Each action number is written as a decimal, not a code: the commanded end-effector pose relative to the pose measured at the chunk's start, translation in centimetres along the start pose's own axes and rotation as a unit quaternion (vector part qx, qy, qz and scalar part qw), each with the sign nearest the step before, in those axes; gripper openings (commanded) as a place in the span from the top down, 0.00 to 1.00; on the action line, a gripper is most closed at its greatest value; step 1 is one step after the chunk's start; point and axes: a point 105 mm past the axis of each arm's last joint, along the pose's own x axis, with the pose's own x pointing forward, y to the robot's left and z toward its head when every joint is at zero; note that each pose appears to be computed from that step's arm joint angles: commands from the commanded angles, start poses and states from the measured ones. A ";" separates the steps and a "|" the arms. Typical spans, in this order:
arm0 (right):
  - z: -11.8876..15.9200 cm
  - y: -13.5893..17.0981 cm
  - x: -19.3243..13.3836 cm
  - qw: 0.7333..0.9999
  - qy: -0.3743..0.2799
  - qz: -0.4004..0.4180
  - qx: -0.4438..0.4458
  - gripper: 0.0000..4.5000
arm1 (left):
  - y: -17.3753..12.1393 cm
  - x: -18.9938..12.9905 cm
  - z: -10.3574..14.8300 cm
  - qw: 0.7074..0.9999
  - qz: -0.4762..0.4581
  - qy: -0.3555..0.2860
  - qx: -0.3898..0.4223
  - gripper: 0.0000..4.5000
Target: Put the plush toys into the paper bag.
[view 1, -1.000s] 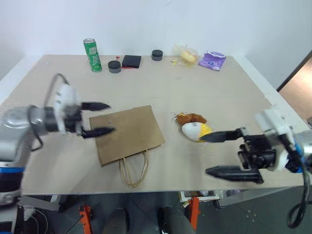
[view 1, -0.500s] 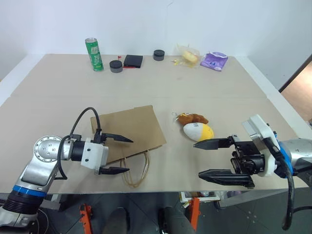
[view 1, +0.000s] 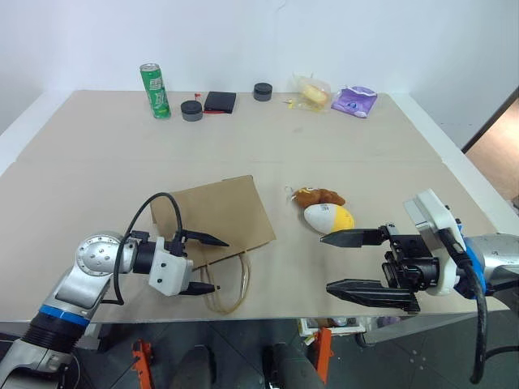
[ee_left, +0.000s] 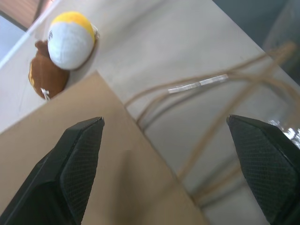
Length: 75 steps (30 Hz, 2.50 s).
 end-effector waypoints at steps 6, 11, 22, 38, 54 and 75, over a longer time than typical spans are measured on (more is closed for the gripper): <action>0.8 0.4 0.2 1.000 -0.009 0.000 -0.016 0.00 | -0.3 1.0 0.4 1.000 -0.009 -0.008 0.005 0.25; 1.0 0.3 0.1 1.000 -0.017 -0.005 -0.012 0.00 | 0.3 0.8 0.5 1.000 0.003 -0.014 -0.010 0.69; -0.1 -2.2 1.9 0.993 -0.066 -0.102 -0.003 0.06 | 6.9 -0.6 1.3 0.961 0.178 -0.089 -0.194 1.00; -3.5 -10.3 13.3 0.960 -0.137 -0.237 0.057 1.00 | 9.7 -0.8 4.0 0.931 0.210 -0.156 -0.254 1.00; -10.8 -13.0 17.0 0.943 0.036 -0.315 0.096 1.00 | 15.0 -4.5 6.1 0.865 0.415 -0.200 -0.198 1.00; -0.5 -10.9 14.9 0.959 -0.150 -0.238 -0.017 0.70 | 11.8 -2.6 3.4 0.858 0.414 -0.162 -0.256 1.00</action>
